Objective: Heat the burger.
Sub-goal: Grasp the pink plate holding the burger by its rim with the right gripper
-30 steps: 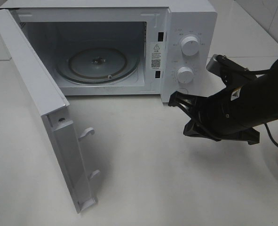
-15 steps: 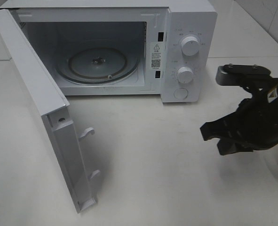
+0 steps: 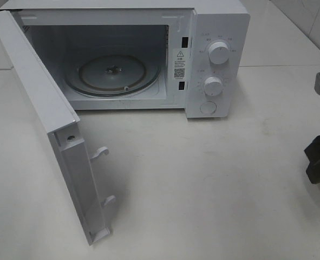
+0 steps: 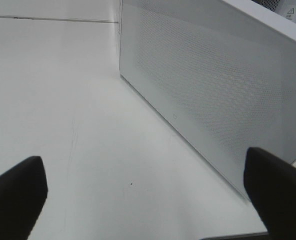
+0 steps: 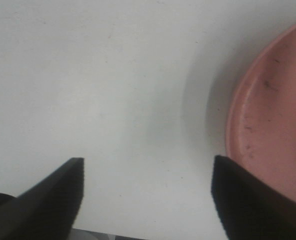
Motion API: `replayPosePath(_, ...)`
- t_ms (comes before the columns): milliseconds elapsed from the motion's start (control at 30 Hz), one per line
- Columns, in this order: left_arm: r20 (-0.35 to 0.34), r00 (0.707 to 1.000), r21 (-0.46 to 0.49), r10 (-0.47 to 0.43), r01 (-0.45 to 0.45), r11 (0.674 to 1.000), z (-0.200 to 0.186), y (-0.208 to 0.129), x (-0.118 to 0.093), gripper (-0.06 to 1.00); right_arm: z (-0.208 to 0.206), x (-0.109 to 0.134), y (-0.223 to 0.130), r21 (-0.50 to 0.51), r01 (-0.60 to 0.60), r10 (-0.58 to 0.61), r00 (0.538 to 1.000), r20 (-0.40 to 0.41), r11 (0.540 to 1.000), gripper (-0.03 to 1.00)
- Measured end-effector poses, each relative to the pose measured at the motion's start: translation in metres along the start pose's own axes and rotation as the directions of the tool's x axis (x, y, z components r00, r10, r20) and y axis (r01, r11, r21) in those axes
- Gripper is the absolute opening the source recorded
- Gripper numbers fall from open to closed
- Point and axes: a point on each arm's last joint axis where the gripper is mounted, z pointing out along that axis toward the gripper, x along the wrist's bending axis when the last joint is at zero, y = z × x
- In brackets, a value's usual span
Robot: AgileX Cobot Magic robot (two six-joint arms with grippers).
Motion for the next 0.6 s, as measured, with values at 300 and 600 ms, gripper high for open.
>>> replayPosePath(300, 0.0, 1.0, 0.0, 0.0, 0.0, 1.0, 0.0, 0.0, 0.0, 0.99, 0.003, -0.024, 0.004, -0.01, -0.024, 0.024, 0.997, 0.069, 1.0, 0.95)
replayPosePath(600, 0.0, 1.0, 0.0, 0.0, 0.0, 1.0, 0.0, 0.0, 0.0, 0.99, 0.029, -0.034, 0.022, 0.066, -0.032, 0.027, 0.997, 0.074, 0.997, 0.94)
